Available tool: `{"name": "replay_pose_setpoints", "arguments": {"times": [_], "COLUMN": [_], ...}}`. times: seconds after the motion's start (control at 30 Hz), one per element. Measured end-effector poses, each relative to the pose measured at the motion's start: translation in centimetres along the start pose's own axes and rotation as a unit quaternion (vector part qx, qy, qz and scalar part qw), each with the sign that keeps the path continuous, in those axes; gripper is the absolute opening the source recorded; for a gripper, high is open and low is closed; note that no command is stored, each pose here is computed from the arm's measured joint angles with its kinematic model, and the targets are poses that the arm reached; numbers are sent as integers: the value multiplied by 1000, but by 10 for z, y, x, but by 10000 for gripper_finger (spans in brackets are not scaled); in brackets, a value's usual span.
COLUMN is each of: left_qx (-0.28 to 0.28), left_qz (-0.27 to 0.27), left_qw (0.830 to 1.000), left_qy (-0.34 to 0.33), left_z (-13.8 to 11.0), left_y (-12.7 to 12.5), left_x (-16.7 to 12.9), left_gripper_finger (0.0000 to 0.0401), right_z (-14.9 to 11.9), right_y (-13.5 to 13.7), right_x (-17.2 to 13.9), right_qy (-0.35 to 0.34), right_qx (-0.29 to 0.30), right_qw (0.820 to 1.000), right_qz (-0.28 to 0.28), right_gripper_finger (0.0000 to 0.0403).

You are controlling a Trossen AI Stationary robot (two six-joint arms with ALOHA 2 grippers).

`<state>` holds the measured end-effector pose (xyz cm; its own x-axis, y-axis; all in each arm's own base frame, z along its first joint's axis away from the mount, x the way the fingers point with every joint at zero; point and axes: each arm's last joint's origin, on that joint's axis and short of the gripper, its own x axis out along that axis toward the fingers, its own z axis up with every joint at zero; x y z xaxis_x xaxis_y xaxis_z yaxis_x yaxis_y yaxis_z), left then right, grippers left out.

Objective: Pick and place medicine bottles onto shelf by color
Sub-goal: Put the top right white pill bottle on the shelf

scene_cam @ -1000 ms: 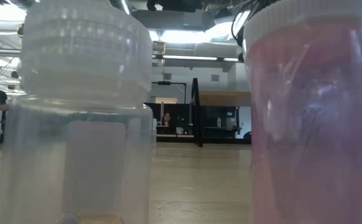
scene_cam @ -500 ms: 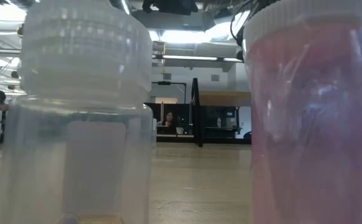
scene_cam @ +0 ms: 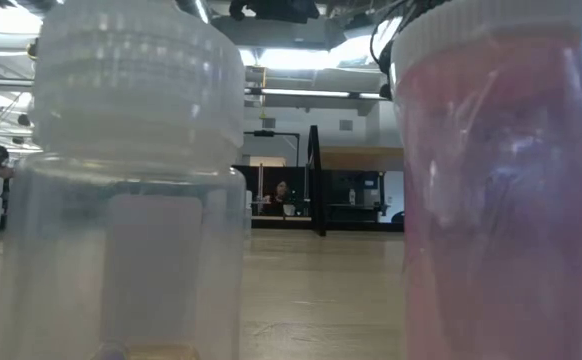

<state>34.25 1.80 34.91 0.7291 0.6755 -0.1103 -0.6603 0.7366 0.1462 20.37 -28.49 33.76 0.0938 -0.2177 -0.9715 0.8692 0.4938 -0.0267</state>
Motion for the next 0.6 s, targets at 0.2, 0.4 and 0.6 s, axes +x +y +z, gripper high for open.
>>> {"name": "replay_pose_setpoints", "arguments": {"times": [0.2, 0.4, 0.6], "left_qx": [0, 0, 0], "left_qz": [0, 0, 0], "left_qw": [1000, 1000, 1000], "left_qy": [0, 0, 0], "left_z": [0, 0, 0], "left_y": [0, 0, 0], "left_x": [0, 0, 0], "left_gripper_finger": [124, 124, 124], "right_z": [0, 0, 1], "right_y": [1, 1, 0], "right_x": [0, 0, 0], "right_qy": [0, -2, -4], "right_qx": [18, 15, 16], "right_qw": [1000, 1000, 1000], "right_qz": [23, 6, 1], "right_gripper_finger": [154, 154, 154]}}
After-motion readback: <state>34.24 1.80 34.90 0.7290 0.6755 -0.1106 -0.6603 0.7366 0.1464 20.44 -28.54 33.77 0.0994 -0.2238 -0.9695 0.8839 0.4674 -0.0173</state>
